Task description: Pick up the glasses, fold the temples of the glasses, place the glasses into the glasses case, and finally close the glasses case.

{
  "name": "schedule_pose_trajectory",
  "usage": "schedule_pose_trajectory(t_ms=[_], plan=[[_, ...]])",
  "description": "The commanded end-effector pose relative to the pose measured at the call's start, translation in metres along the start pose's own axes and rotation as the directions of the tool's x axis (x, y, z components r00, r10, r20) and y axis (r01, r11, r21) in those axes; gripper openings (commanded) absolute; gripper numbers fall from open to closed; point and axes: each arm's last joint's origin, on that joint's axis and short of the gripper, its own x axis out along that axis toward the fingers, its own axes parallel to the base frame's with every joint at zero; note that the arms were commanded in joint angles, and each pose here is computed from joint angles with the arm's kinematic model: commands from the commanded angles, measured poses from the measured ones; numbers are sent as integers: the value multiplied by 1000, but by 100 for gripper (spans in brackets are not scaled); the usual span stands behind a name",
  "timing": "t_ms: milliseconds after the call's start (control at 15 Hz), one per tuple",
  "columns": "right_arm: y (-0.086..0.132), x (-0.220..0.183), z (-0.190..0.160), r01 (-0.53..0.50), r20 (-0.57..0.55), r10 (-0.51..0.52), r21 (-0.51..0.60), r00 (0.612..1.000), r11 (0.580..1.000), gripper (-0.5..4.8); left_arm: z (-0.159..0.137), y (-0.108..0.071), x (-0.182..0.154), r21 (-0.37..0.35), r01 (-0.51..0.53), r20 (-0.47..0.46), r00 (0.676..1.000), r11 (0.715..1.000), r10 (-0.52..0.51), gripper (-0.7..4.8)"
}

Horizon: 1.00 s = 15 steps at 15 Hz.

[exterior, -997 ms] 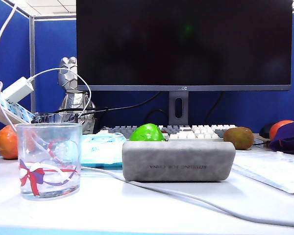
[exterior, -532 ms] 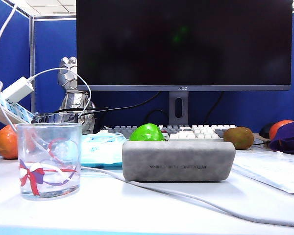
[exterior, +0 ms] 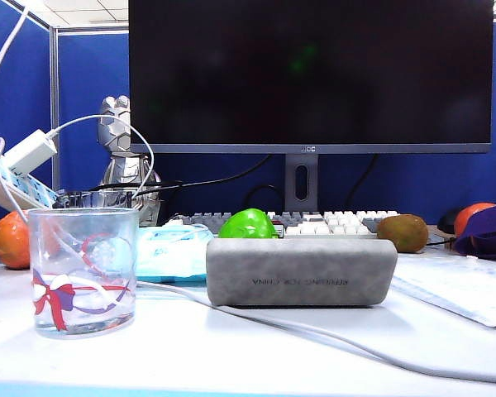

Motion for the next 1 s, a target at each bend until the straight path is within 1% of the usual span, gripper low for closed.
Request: schedule_pose_trajectory(t_ms=[66, 266, 532, 598, 731, 797, 930, 997], plan=[[-1, 2, -1, -17, -17, 18, 35, 1000, 999, -4, 2, -2, 0, 39, 5, 11, 1000, 999, -6, -3], [-2, 8, -15, -12, -98, 23, 111, 995, 994, -4, 2, -2, 0, 40, 6, 11, 1000, 999, -6, -3], [-2, 11, -19, -16, -119, 31, 127, 992, 992, -4, 2, -3, 0, 33, 7, 11, 1000, 999, -7, -3], [-2, 10, -20, -11, -131, 28, 124, 991, 992, -4, 2, -3, 0, 16, 7, 11, 1000, 1000, -7, -3], [-3, 10, -24, -1, -160, 23, 138, 987, 990, -4, 4, -3, 0, -62, 15, 21, 1000, 998, -13, -3], [-3, 9, -26, 2, -182, 21, 122, 983, 992, -4, 5, -5, 0, -78, 25, 32, 999, 997, -23, -3], [-3, 8, -30, 12, -209, 16, 136, 978, 991, -4, 9, -8, -1, -76, 50, 60, 997, 996, -46, -3], [-3, 8, -30, 11, -212, 16, 126, 977, 992, -4, 10, -9, -1, -88, 60, 70, 996, 994, -54, -3]])
